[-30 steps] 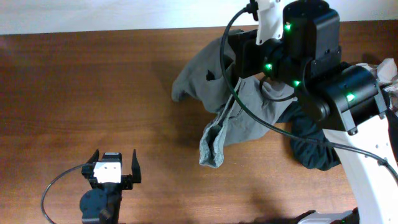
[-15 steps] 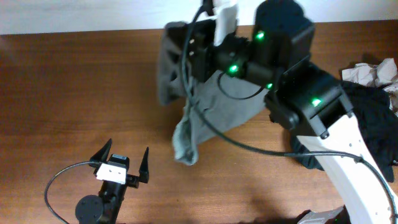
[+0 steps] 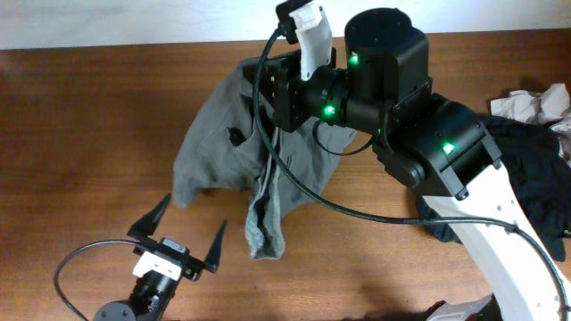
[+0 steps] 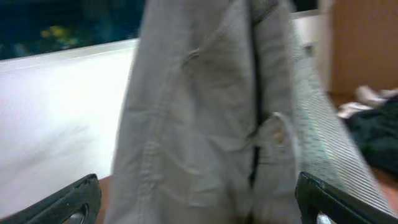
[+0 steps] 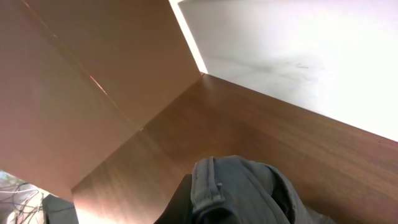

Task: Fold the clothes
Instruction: 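Lift the grey trousers with the right gripper and drag them left onto the table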

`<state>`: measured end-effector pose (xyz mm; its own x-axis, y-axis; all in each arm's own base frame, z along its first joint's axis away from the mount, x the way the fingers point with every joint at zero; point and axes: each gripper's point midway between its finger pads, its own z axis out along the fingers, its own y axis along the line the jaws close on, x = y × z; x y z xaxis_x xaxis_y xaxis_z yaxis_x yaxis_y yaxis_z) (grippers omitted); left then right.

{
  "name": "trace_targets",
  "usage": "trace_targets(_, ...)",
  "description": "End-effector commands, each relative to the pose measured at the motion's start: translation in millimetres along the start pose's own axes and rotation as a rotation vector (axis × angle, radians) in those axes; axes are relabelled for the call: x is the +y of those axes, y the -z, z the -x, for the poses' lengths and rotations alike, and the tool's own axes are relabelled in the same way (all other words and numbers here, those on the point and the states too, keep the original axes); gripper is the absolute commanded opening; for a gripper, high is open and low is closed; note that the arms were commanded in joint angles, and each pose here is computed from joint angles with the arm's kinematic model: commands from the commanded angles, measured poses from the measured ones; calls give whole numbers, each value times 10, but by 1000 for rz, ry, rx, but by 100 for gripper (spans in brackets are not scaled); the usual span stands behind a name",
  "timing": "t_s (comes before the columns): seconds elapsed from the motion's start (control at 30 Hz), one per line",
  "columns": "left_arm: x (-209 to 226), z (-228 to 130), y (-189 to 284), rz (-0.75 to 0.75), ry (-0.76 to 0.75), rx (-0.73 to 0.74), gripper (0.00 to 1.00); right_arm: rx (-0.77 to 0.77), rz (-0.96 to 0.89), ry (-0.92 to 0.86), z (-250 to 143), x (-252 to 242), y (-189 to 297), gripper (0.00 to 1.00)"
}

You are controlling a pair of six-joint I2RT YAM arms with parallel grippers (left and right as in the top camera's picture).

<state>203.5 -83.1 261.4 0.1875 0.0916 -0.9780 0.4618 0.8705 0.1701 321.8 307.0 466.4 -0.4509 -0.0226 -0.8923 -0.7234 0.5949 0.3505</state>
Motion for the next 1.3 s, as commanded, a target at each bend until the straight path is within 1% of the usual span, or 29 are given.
trace_targets(0.0,-243,6,24,-138,54,12,99,-40,-10,4,122,23,65,4)
trace_targets(0.13,-261,-253,8,-147,137,120,99,-48,-44,-49,130,-48,42,4)
trace_targets(0.2,-258,-320,-7,-148,156,151,99,-47,-105,-92,104,-170,19,4)
trace_targets(0.3,-249,-333,-27,-149,166,166,99,-16,-189,-151,-10,-345,-23,4)
trace_targets(0.47,-251,-298,-33,-154,158,152,99,85,-175,-167,-273,-406,-271,4)
trace_targets(0.53,-252,-296,-33,-155,157,151,99,67,-221,-126,-242,-523,-317,3)
trace_targets(0.57,-252,-292,-33,-155,157,150,99,50,-283,-111,-206,-663,-276,4)
trace_targets(0.7,-251,-288,-33,-155,156,149,99,-10,-431,-105,34,-1070,205,4)
trace_targets(0.83,-226,-242,-43,-144,143,130,100,-138,-599,-137,459,-1471,1074,4)
trace_targets(0.9,-204,-193,-52,-135,129,110,100,-198,-662,-157,623,-1588,1505,4)
trace_targets(0.97,-167,-179,-58,-114,123,104,99,-232,-683,-167,704,-1621,1747,4)
trace_targets(1.03,-132,-195,-61,-93,124,110,100,-249,-693,-173,738,-1627,1885,4)
trace_targets(1.13,-112,-213,-61,-80,127,117,100,-213,-638,-181,680,-1570,1763,4)
trace_targets(1.27,-113,-213,-61,-81,127,117,99,-89,-500,-195,471,-1461,1201,4)
